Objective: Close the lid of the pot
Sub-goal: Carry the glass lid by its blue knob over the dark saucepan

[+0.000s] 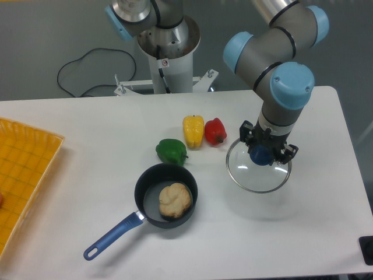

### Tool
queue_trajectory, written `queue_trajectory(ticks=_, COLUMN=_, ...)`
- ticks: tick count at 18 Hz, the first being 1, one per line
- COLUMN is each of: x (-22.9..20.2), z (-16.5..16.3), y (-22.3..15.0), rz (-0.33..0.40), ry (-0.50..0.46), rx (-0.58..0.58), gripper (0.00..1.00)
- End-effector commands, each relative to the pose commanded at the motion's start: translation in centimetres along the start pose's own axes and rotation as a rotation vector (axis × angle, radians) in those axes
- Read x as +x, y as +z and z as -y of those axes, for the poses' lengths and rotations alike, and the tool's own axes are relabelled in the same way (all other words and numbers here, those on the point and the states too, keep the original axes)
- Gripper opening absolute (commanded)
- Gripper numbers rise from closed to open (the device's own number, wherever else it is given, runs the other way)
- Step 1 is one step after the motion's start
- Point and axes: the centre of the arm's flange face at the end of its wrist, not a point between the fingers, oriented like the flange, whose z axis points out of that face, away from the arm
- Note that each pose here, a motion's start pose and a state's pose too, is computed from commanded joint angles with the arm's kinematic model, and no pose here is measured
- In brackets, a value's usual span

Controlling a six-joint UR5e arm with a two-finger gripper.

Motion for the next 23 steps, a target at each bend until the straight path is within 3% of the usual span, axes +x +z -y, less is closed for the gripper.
queue_trajectory(ticks=5, x=0.6, z=0.8, y=0.1, rz=-0.002, ry=0.006, rx=0.001, gripper=0.46)
queue_trajectory(ticks=12, x=5.0, z=6.4, y=0.5, rz=-0.025, ry=0.024, rx=0.036, gripper=0.45)
queue_trajectory(ticks=23, x=12.0, z=12.4, y=1.6, rz=-0.041, ry=0.045, rx=0.033, gripper=0.45)
